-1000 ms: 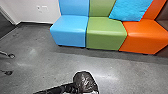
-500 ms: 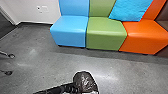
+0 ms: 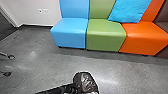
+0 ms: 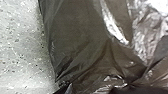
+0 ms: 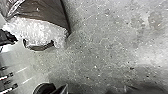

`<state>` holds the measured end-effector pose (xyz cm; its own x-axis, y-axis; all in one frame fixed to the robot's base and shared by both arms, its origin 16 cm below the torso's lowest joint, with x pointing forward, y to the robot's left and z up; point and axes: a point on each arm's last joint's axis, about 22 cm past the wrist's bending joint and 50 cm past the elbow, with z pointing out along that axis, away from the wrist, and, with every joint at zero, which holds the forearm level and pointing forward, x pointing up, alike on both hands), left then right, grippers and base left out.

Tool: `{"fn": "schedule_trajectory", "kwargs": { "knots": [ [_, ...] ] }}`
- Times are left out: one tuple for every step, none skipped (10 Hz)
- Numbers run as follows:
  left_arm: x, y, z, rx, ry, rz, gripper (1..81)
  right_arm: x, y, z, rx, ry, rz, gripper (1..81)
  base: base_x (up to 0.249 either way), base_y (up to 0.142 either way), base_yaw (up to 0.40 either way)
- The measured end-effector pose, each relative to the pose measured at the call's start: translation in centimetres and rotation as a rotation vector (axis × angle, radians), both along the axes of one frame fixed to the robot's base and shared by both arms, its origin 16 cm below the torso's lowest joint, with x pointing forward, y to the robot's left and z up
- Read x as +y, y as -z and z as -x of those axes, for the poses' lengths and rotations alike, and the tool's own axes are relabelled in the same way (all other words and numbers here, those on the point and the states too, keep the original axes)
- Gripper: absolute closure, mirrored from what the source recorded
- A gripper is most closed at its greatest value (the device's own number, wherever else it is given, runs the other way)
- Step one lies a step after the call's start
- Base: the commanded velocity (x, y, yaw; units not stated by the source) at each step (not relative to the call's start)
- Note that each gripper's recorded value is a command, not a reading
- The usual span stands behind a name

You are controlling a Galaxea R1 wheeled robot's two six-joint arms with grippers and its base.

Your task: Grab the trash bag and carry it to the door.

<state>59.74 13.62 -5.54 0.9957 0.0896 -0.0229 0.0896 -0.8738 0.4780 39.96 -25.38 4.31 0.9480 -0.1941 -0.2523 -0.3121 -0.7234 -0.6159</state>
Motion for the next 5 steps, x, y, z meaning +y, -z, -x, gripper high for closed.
{"fn": "schedule_trajectory", "kwargs": {
  "knots": [
    [0.0,0.4,0.2,0.002,0.000,0.000,1.0,0.3,0.2,-0.5,-0.003,0.003,-0.005,1.0,0.000,0.000,0.000],
    [0.0,1.2,0.4,0.011,-0.002,0.000,1.0,0.5,0.7,-0.8,0.002,0.008,-0.009,1.0,0.000,0.000,0.000],
    [0.0,2.7,1.5,0.039,-0.003,0.000,1.0,1.0,1.6,-0.2,0.030,0.008,-0.016,1.0,0.000,0.000,0.000],
    [0.0,4.0,2.7,0.067,-0.003,-0.001,1.0,1.9,2.5,0.6,0.059,0.005,-0.028,1.0,0.000,0.000,0.000],
    [0.1,4.5,3.5,0.081,-0.003,-0.001,1.0,2.6,2.8,0.6,0.066,0.005,-0.038,1.0,0.000,0.000,0.000]
  ]
}}
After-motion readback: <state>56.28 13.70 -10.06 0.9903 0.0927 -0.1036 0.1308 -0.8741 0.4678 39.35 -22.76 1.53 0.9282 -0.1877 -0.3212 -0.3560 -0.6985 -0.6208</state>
